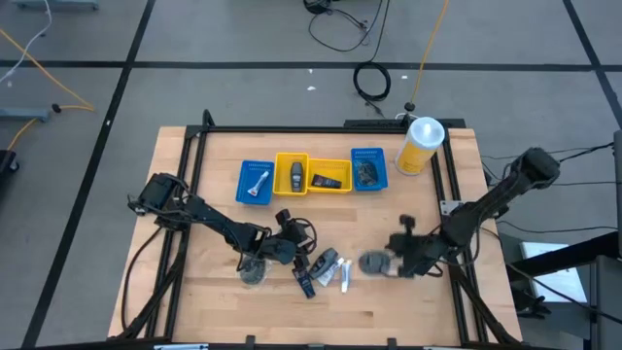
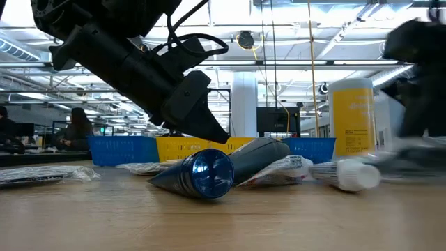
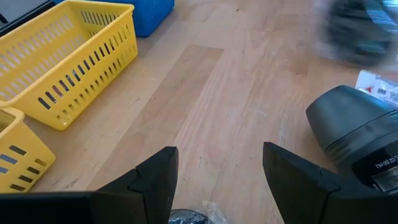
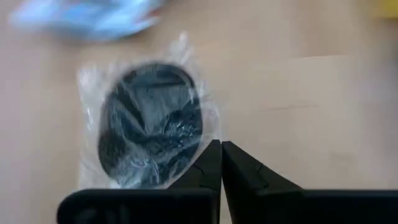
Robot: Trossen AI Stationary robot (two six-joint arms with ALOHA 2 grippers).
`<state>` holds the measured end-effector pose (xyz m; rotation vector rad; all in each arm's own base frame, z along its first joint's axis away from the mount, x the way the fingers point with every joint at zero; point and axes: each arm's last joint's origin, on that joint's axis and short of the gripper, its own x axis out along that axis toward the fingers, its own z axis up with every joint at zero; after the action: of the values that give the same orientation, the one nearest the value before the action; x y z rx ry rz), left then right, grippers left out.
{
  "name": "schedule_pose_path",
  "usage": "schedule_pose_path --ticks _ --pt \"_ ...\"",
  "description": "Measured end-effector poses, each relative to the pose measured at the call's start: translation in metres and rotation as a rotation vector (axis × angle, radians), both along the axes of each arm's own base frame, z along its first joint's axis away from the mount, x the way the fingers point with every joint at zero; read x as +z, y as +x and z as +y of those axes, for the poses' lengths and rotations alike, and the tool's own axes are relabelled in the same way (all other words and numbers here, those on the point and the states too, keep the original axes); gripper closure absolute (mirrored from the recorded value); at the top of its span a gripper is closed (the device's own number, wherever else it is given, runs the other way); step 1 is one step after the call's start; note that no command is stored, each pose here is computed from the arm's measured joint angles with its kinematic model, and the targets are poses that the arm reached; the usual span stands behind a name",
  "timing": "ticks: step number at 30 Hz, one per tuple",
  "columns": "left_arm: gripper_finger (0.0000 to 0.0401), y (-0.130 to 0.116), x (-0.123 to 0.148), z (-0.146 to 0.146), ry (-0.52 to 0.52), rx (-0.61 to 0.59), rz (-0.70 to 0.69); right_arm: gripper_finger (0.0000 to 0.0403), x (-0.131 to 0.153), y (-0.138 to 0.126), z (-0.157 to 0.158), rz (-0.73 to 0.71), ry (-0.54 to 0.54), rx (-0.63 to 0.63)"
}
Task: Pick & Place Travel size toiletries
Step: Put the hairbrush into the right blue basket
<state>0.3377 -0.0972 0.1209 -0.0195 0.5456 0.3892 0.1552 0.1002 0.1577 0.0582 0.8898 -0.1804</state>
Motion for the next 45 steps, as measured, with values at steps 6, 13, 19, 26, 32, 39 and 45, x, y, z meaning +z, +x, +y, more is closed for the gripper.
schedule_pose_path --ticks 6,13,19,26,32,39,45 --pt "0.0169 0.000 0.000 0.000 -0.003 0.002 -0.001 0.0402 -0.003 -0.001 -0.017 -0.053 0.092 -0.351" --pt "0.0169 0.000 0.000 0.000 -0.003 0.002 -0.001 0.0402 -0.025 -0.002 -0.018 0.068 0.191 -0.378" --pt "0.0169 0.000 0.000 0.000 -0.005 0.003 -0.002 0.0359 -0.023 0.001 -0.022 0.047 0.178 -0.363" --pt "0.0169 0.000 0.000 0.000 -0.006 0.004 -0.002 0.0230 -0.018 0.023 -0.039 -0.082 0.112 -0.356" --pt "0.0169 0.000 0.000 0.000 -0.005 0.004 0.000 0.0160 -0.027 0.045 -0.055 -0.130 0.058 -0.387" --pt "0.0169 -0.001 -0.001 0.000 -0.009 0.010 0.012 0.0220 -0.039 0.057 -0.052 -0.128 -0.014 -0.272" --pt "0.0169 -0.001 -0.001 0.000 -0.010 0.011 0.014 0.0326 -0.046 0.060 -0.050 -0.085 -0.010 -0.212"
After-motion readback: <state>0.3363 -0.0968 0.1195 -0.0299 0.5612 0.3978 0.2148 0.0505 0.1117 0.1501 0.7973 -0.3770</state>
